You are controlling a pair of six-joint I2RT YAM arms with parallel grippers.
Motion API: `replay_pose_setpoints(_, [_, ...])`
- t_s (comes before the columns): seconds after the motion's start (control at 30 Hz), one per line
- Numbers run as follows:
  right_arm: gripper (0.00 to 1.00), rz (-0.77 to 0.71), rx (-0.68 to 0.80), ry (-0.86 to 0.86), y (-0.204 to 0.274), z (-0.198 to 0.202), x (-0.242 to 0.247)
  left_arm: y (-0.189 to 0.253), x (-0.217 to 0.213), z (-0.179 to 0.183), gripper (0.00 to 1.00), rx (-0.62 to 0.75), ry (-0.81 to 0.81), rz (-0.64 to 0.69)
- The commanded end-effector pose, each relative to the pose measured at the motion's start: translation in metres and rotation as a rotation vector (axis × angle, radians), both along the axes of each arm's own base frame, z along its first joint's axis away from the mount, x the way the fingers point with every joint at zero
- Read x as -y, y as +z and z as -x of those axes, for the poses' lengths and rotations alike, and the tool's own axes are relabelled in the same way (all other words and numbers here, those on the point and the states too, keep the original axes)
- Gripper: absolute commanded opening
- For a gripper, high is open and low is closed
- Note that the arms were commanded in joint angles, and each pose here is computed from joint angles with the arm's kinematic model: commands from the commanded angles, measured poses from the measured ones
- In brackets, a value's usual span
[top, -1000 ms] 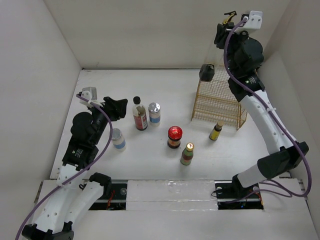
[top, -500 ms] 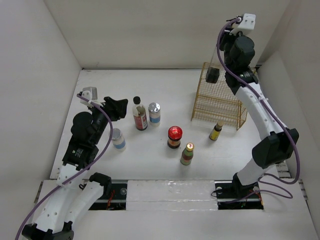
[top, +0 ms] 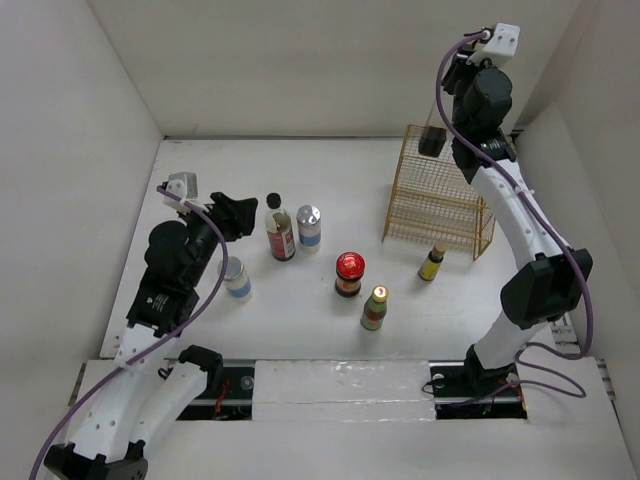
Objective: Organize the condiment bottles
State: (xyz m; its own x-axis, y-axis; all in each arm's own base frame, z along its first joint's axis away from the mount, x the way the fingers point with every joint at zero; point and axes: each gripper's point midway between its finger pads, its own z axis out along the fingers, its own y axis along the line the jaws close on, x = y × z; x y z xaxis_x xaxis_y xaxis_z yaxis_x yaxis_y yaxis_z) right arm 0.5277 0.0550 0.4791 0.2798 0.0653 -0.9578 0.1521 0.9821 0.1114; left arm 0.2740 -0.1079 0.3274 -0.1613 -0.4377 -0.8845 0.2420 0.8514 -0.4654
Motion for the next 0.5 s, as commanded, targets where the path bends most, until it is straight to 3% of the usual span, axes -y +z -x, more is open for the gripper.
replay_pose_setpoints(0.0, [0.08, -0.061, 0.254, -0.024, 0.080, 0.023, 0.013, 0.007, 0.002, -0.003, 0.59, 0.029, -0.007, 0.005])
replay_pose_setpoints(0.47, [0.08, -0.048, 0.153, -0.029, 0.005, 0.004, 0.010, 0.002, 0.003, -0.006, 0.59, 0.011, -0.019, 0.000])
